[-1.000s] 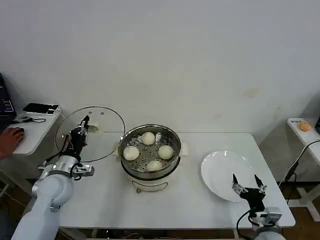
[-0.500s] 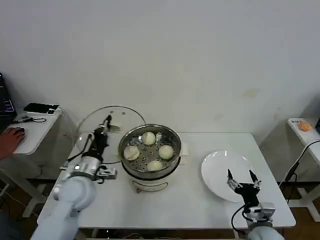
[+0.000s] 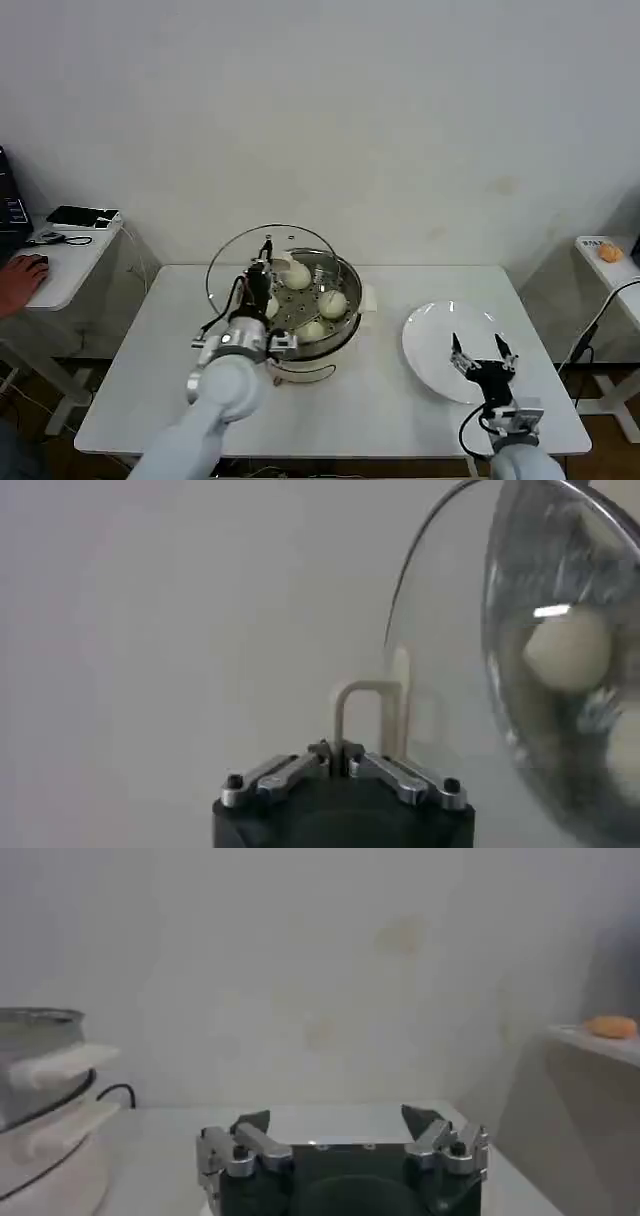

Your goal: Take steamed baozi put them in steamer then cover it.

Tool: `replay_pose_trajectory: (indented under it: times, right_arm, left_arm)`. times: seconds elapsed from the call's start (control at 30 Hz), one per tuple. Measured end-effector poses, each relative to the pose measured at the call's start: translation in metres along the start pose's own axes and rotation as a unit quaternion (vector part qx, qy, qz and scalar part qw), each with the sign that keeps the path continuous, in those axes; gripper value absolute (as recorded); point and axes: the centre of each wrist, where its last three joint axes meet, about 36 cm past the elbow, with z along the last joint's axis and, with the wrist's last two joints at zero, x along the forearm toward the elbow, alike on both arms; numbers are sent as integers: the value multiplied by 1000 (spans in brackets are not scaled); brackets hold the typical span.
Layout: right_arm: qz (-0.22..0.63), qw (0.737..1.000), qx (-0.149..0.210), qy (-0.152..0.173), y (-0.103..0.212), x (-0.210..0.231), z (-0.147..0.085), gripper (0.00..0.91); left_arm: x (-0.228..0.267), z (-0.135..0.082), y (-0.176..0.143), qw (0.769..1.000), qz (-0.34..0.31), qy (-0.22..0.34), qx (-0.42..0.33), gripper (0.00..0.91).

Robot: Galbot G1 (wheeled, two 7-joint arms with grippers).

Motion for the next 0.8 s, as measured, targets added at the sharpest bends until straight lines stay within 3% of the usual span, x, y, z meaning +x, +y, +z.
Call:
replay_pose_trajectory:
  times: [0.37, 0.8]
  right_arm:
    - [-11, 1000, 6, 4, 2, -18, -2, 907]
    - [-24, 1000, 17, 9, 8, -34, -6, 907]
  left_arm:
    - [-18, -38, -15, 999, 23, 35, 30, 0]
    - [-38, -66, -30, 996, 46, 61, 48, 0]
